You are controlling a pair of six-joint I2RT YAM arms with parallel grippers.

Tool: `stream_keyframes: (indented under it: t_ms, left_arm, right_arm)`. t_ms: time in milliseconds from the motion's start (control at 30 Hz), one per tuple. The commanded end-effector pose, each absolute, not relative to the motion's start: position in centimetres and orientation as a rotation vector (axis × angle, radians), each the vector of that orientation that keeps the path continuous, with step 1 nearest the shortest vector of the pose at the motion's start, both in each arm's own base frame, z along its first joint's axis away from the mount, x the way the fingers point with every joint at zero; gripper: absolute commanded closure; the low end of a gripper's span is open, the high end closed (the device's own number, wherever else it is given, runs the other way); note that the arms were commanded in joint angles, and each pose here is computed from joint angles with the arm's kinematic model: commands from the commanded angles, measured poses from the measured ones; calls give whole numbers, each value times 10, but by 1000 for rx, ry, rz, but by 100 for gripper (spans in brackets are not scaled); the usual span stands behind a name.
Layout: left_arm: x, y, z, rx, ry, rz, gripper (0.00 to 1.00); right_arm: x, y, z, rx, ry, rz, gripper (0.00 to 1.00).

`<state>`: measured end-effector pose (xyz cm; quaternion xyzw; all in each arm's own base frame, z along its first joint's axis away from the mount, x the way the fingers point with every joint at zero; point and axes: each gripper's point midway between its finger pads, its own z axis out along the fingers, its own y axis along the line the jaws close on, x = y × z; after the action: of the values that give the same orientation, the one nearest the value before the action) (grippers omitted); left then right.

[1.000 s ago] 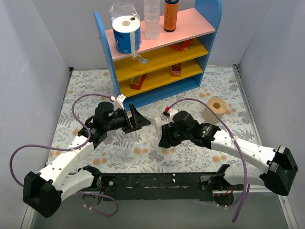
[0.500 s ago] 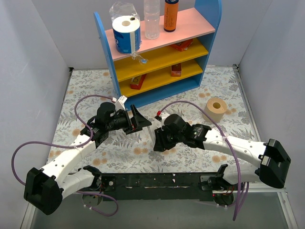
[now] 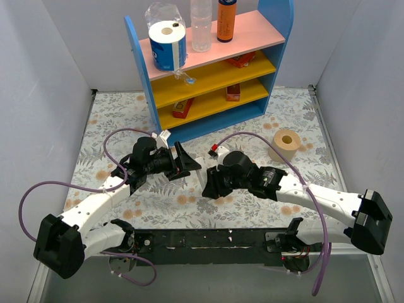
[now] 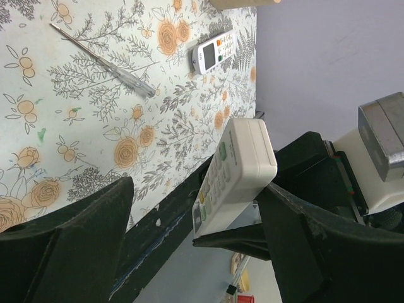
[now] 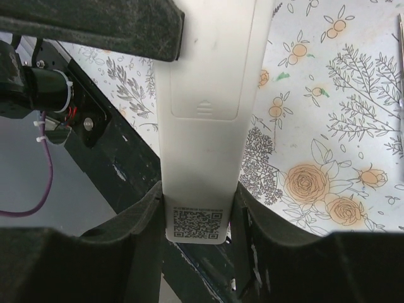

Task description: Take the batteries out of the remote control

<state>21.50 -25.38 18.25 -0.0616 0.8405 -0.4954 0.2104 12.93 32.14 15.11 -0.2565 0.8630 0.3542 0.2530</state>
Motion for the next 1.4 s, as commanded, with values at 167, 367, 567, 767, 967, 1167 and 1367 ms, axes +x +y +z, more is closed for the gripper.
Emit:
stream_keyframes:
  t_ms: [167,367,567,767,967,1167,1367]
  left_arm:
    - [209,-256,169,-207,2347,-1406,26]
    - [195,-259,182,-140,2289,-1521,17]
    - [178,-251,188,-107,2229,-1544,14]
    - [178,-249,189,-137,2215,-1545,13]
    - [188,-264,194,-105,2201,-1572,18]
    - [187,-283,191,-76,2227,-1573,21]
    - [184,-297,176,-73,2285,-1527,31]
  right_arm:
    - [134,324,174,-670,2230,1015,99]
    - [143,318,159,-494,2341,942,99]
    - [149,318,168,-283,2392,960,99]
    - [141,327,164,-320,2383,1050,99]
    - [132,335,176,-326,2321,1189,99]
    - [133,335,170,-327,2330,1177,99]
    - [133,339,171,-344,2327,1187,99]
